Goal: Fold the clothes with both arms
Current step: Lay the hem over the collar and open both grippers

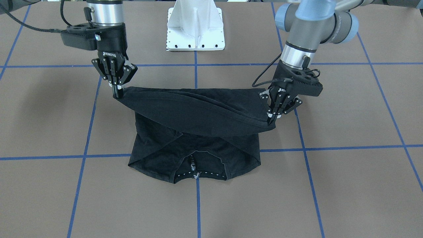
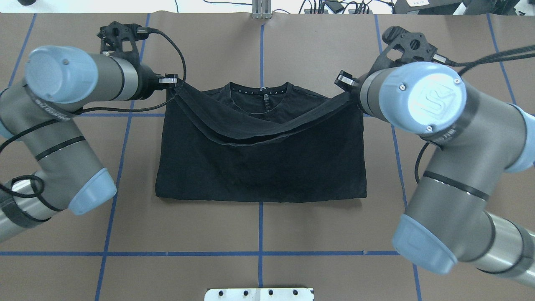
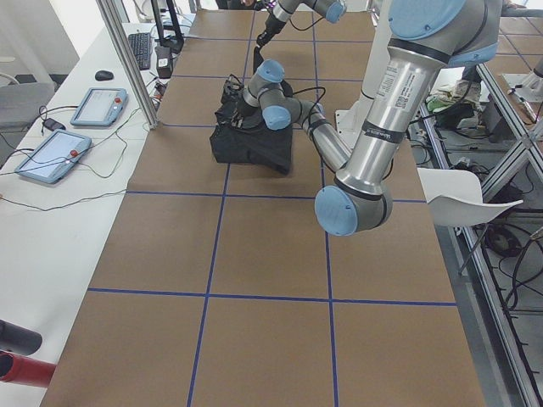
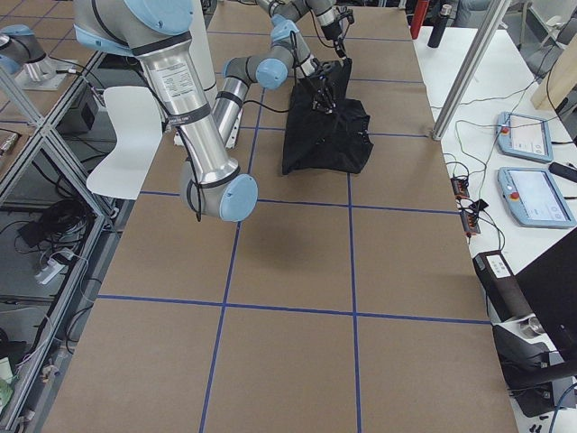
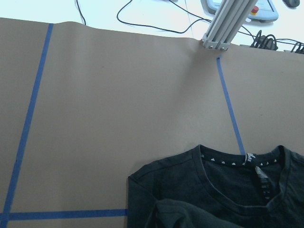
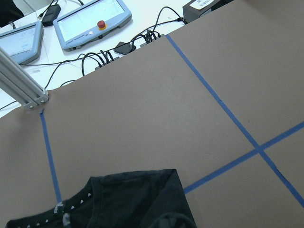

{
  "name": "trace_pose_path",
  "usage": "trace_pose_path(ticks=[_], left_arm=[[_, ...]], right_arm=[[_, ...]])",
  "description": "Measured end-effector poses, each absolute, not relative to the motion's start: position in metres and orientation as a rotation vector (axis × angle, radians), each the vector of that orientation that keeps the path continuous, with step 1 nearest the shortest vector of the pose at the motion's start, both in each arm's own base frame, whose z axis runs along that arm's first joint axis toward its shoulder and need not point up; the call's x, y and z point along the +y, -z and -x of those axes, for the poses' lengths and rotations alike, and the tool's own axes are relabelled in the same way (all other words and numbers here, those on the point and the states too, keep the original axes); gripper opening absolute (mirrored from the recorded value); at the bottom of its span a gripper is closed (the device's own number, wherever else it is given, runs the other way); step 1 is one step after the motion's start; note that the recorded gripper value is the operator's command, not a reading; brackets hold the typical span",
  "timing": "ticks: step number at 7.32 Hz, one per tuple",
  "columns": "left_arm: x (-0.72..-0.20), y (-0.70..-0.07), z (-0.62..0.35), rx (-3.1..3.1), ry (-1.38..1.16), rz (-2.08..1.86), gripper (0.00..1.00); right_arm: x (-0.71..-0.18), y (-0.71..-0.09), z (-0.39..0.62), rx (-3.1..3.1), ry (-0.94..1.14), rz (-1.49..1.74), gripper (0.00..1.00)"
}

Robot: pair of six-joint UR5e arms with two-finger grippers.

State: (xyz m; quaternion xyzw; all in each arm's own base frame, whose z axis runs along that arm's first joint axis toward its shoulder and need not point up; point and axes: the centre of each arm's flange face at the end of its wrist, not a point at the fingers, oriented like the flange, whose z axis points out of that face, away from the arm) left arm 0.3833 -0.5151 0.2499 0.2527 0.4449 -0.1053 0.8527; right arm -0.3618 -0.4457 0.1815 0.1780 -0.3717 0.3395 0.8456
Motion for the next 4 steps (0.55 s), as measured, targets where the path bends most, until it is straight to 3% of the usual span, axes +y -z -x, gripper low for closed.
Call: trace_pose_path(ticks=[4], left_arm=[[-0.564,-0.291,-0.43,0.831,0.181,-0.55,0.0]], right_arm=[[-0.542,-0.228,0.403,-0.722,-0.734,-0.387,0.0]])
